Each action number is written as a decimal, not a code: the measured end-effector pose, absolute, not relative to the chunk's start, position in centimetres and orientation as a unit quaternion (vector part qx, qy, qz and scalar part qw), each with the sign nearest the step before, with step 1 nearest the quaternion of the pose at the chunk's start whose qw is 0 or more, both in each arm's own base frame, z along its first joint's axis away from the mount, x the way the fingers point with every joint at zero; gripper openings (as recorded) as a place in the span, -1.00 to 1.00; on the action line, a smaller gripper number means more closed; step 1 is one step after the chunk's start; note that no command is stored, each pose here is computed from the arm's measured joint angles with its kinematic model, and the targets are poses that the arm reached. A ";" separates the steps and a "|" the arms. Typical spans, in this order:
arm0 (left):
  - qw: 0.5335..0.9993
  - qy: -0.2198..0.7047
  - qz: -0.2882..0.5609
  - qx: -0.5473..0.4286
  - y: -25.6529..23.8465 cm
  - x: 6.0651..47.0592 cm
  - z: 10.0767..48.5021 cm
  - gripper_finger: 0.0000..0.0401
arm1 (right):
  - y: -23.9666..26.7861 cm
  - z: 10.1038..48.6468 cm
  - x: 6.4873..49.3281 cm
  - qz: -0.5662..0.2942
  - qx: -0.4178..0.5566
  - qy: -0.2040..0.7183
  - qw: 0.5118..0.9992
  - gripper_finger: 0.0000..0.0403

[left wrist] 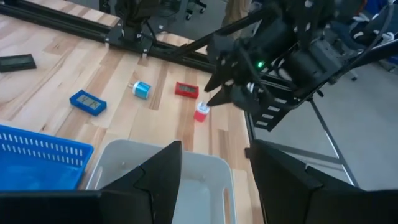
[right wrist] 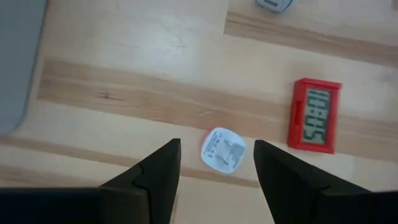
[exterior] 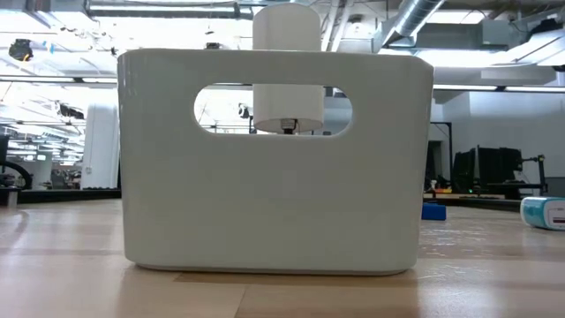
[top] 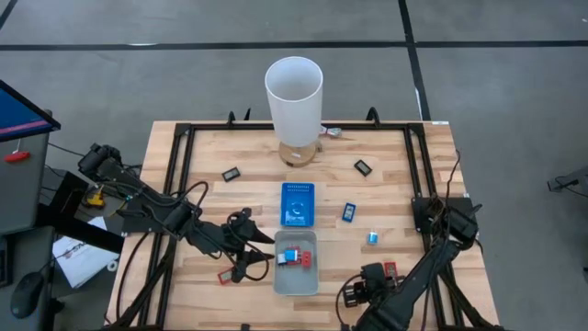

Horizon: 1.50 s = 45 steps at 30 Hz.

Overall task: Pick & Place Office items
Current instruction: Put the pink charger adapter into the gray bin

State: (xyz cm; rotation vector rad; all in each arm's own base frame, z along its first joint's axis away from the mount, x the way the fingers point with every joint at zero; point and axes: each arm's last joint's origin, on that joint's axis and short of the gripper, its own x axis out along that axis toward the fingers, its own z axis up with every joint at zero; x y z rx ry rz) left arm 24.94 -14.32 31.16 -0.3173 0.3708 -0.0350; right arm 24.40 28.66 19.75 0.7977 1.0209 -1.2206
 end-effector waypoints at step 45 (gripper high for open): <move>0.950 0.158 -0.040 -0.268 -14.6 25.2 32.0 -0.07 | 28.3 13.9 23.3 -0.509 0.324 0.405 0.687 -0.03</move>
